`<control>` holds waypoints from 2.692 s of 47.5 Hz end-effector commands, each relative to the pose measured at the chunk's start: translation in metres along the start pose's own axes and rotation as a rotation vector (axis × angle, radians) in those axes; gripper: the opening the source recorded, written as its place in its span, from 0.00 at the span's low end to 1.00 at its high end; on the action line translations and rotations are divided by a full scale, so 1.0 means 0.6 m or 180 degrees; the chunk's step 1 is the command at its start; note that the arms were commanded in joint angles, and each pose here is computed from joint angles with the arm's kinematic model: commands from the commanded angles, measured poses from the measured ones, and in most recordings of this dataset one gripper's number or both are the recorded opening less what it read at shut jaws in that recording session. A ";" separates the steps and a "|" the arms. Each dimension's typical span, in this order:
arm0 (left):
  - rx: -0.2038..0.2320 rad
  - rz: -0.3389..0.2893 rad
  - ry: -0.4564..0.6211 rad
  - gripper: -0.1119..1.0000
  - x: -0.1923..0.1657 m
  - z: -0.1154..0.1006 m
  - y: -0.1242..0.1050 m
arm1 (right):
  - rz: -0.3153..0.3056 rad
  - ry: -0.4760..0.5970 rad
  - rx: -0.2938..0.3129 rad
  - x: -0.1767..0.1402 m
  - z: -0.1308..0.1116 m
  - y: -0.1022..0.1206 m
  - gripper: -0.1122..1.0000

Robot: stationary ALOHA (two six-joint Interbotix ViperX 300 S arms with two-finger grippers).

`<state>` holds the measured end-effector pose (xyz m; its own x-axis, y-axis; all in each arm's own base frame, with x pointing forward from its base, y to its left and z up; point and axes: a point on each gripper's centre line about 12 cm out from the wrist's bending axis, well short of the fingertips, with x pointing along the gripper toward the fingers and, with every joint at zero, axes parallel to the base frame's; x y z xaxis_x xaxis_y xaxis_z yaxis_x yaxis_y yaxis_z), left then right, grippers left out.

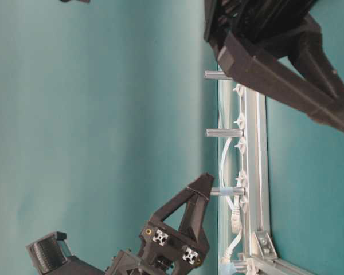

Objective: Insert the wire through the string loop located on the left side.
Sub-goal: 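Open both grippers and move the right gripper above the black USB cable, then lower the right gripper and grasp the USB cable behind its connector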

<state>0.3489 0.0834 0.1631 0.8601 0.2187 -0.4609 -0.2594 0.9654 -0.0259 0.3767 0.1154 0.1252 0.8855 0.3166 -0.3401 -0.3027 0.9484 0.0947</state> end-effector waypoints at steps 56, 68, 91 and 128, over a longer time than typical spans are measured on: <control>0.0173 -0.0298 0.0355 0.82 -0.061 -0.040 -0.054 | -0.0230 0.0641 0.0740 0.061 -0.036 0.056 0.85; 0.0177 -0.0307 0.0350 0.82 -0.065 -0.042 -0.055 | -0.0245 0.0782 0.0744 0.067 -0.051 0.056 0.85; 0.0185 -0.0319 0.0356 0.81 -0.065 -0.043 -0.058 | -0.0265 0.0946 0.0747 0.070 -0.070 0.055 0.82; 0.0190 -0.0328 0.0351 0.81 -0.065 -0.041 -0.059 | -0.0254 0.1322 0.0777 0.069 -0.071 0.062 0.41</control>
<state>0.3105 0.0381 0.1501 0.8069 0.1062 -0.5810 -0.1495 0.9884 -0.0269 0.3881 0.1569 0.0723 0.6784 0.2432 -0.6932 -0.0894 0.9639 0.2507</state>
